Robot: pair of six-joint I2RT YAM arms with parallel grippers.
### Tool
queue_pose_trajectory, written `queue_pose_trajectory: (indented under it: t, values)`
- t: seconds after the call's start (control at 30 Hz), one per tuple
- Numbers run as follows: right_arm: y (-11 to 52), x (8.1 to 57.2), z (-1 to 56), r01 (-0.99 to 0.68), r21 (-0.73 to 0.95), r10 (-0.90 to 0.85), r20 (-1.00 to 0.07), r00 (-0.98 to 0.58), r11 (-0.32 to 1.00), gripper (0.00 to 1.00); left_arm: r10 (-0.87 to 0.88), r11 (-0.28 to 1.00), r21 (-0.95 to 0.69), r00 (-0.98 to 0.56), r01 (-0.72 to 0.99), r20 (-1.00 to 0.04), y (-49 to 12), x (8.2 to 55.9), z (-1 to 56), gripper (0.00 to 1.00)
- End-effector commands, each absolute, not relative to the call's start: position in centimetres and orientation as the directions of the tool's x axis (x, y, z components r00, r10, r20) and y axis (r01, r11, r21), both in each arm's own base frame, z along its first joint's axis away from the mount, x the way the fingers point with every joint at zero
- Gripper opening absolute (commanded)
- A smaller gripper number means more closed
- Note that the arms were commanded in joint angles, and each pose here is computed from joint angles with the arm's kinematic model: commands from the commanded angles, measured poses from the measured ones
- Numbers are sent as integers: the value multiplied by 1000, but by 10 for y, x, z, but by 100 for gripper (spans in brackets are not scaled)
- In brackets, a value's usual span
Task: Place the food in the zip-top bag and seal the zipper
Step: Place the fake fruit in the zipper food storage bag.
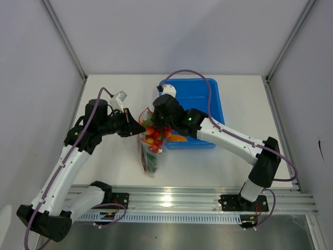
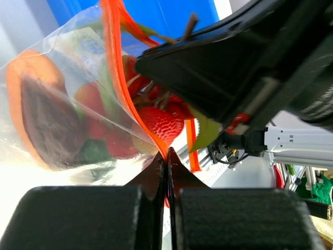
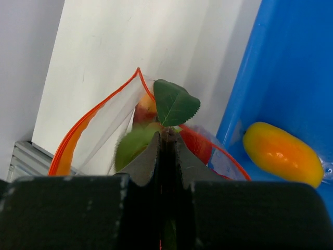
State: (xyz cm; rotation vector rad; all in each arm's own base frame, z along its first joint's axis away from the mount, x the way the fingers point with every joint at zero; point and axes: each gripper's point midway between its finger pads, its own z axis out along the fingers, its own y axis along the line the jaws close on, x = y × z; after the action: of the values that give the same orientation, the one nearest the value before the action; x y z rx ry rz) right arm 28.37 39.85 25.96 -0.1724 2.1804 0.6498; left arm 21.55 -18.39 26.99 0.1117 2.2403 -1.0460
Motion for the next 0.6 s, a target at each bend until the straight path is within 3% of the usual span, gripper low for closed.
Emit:
queue_pose_trajectory:
  t: [0.0, 0.4, 0.57]
  values:
    - [412, 288, 270, -359, 396, 116, -791, -600, 845, 0, -207, 625, -668, -738, 405, -642, -190, 215, 300, 1]
    - [448, 283, 289, -427, 389, 54, -788, -614, 816, 0, -181, 599, -681, -757, 421, -627, -196, 214, 297, 1]
    - [462, 278, 263, -419, 374, 19, -763, -646, 827, 0, -180, 590, -681, -751, 434, -635, -197, 214, 301, 1]
